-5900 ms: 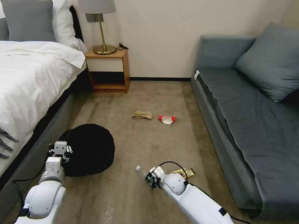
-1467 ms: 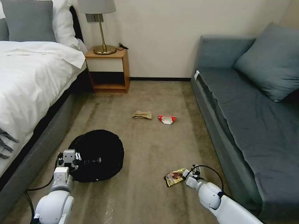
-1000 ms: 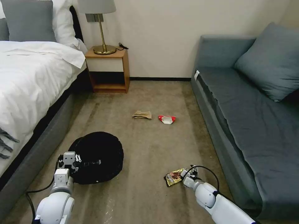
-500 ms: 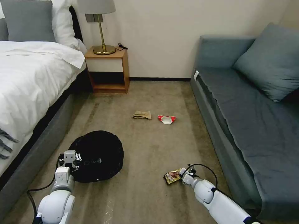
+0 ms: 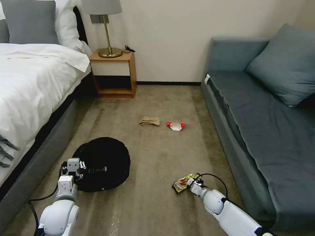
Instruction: Pick up the trash bin, then pick up the garbage on the floor and place it into the trash bin.
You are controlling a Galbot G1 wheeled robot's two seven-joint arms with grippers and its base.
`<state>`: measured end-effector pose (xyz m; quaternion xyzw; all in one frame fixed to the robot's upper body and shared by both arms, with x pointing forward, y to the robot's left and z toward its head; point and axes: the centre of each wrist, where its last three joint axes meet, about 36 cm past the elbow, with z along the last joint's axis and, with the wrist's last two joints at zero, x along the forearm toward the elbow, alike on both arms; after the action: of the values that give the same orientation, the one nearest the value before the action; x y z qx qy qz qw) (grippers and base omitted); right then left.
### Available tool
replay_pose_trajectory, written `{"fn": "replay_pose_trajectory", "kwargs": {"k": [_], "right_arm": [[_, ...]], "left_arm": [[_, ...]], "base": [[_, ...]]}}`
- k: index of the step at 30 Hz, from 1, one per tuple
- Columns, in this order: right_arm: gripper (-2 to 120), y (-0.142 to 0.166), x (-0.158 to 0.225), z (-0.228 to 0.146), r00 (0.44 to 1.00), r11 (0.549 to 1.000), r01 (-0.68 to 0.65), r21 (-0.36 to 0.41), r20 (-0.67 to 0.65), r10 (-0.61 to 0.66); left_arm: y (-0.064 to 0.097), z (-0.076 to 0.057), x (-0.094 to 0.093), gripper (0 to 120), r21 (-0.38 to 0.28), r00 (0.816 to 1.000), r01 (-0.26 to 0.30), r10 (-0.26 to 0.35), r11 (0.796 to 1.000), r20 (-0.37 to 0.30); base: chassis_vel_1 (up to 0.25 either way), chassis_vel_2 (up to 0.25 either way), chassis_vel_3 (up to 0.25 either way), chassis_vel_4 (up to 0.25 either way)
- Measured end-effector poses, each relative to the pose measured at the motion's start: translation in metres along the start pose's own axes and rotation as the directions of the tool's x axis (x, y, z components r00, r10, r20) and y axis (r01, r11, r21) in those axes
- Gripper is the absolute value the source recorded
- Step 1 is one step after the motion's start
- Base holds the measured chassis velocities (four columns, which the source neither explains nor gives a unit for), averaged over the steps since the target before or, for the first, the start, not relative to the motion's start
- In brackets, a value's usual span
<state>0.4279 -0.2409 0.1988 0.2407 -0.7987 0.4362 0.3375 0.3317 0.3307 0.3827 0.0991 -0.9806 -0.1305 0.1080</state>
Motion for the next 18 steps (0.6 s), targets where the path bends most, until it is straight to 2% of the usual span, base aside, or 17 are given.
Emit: {"fn": "replay_pose_trajectory", "kwargs": {"k": [3, 4, 18], "right_arm": [[7, 0.001, 0.0, 0.001, 1.0, 1.0, 0.003, -0.002, 0.003, -0.003], [0, 0.001, 0.001, 0.001, 1.0, 1.0, 0.003, -0.003, 0.005, -0.003], [0, -0.015, 0.016, -0.007, 0.998, 0.999, -0.031, -0.027, 0.057, 0.032]], "left_arm": [[0.0, -0.001, 0.001, 2, 0.0, 1.0, 0.0, 0.0, 1.0, 0.003], [0.0, -0.002, 0.001, 2, 0.0, 1.0, 0.0, 0.0, 1.0, 0.004], [0.001, -0.005, 0.003, 2, -0.005, 1.0, -0.004, 0.004, 1.0, 0.013]], "base": [[0.0, 0.0, 0.0, 0.0], [0.0, 0.0, 0.0, 0.0], [0.0, 0.0, 0.0, 0.0]]}}
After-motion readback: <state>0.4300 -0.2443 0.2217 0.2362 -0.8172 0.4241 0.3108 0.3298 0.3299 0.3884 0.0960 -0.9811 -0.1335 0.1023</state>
